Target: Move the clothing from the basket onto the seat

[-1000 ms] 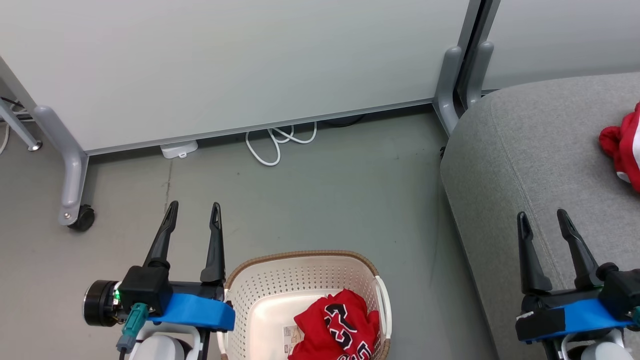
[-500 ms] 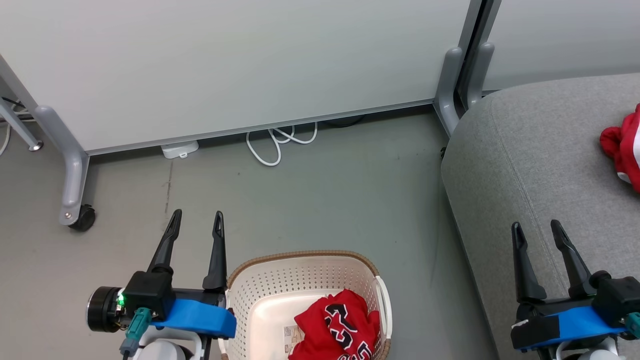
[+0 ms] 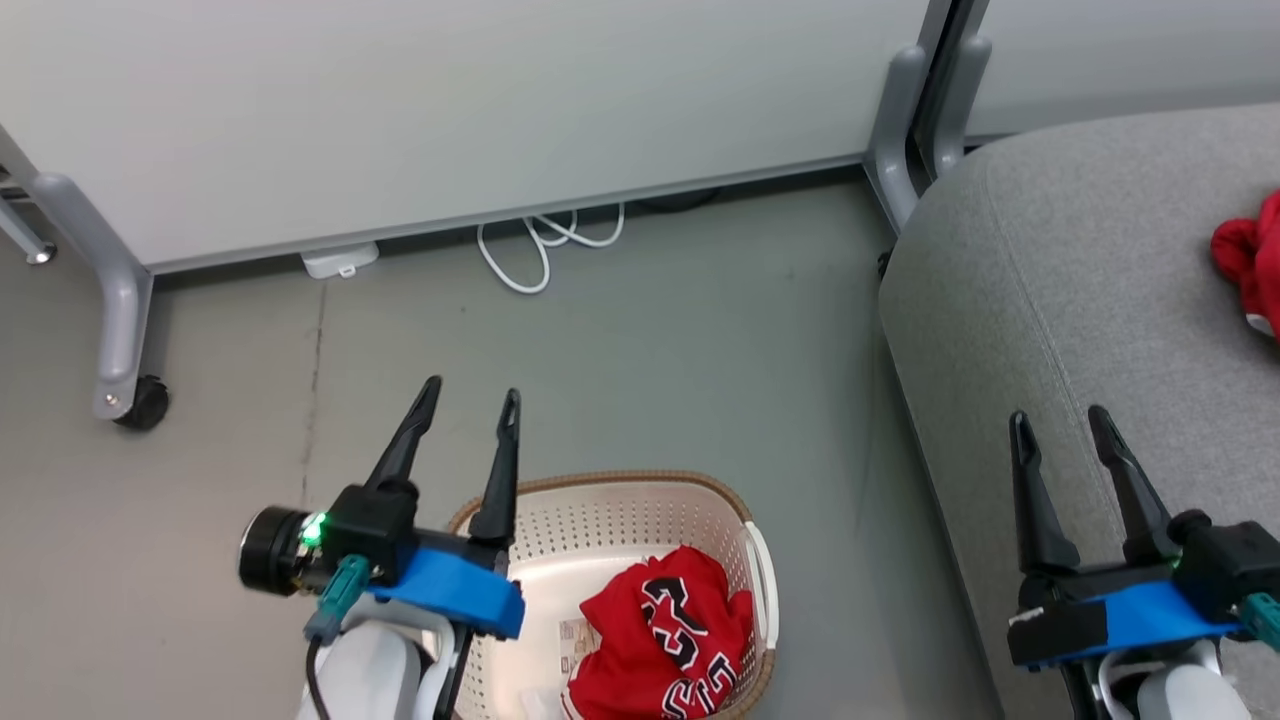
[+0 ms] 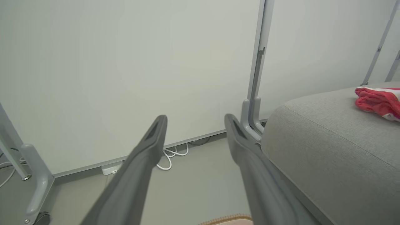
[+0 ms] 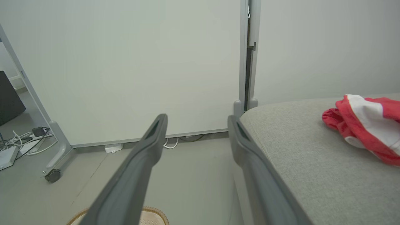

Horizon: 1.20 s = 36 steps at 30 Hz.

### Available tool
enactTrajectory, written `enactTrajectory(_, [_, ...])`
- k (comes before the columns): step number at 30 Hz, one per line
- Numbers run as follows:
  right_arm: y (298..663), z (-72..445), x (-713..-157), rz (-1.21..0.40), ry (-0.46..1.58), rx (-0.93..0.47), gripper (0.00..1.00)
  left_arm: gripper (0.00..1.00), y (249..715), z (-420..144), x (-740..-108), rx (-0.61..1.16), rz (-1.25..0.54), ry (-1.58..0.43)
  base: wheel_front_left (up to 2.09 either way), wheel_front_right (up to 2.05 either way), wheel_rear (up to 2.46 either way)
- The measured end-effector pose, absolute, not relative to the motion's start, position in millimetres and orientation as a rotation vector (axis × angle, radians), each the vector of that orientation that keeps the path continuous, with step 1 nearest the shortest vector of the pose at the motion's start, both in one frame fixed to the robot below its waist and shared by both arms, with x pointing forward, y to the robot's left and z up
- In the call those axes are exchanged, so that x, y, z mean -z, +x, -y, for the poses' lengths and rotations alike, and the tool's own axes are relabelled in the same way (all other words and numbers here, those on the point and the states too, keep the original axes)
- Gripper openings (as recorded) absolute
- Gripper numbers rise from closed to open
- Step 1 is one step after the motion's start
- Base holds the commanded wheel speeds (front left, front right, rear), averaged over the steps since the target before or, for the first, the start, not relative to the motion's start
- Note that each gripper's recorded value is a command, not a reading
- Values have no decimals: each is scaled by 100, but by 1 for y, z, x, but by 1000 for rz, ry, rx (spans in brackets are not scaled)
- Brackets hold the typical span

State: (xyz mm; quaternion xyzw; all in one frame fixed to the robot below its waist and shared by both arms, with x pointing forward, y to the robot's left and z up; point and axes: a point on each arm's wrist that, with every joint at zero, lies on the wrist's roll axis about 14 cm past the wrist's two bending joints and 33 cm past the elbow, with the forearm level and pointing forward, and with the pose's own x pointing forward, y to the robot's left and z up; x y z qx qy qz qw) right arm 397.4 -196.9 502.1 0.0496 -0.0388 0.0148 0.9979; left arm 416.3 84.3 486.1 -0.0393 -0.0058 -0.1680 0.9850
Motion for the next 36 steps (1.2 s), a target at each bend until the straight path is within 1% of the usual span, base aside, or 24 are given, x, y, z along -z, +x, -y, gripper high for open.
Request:
enactTrajectory(7, [419,197,-498,74,100,-33,100,100,437,-47,-448,460,-97,-43,0,0,0])
enactTrajectory(15, [441,206,-480,42,91,-11,100,100,445,-5,-382,635,-280,5,0,0,0])
enactTrajectory(22, [456,218,-458,-2,79,19,100,100,447,8,-318,726,-451,53,0,0,0])
enactTrajectory(27, [468,225,-442,-26,70,35,100,100,444,10,-273,753,-578,67,0,0,0])
enactTrajectory(36, [483,233,-408,-87,50,51,100,100,411,2,-191,775,-884,101,0,0,0])
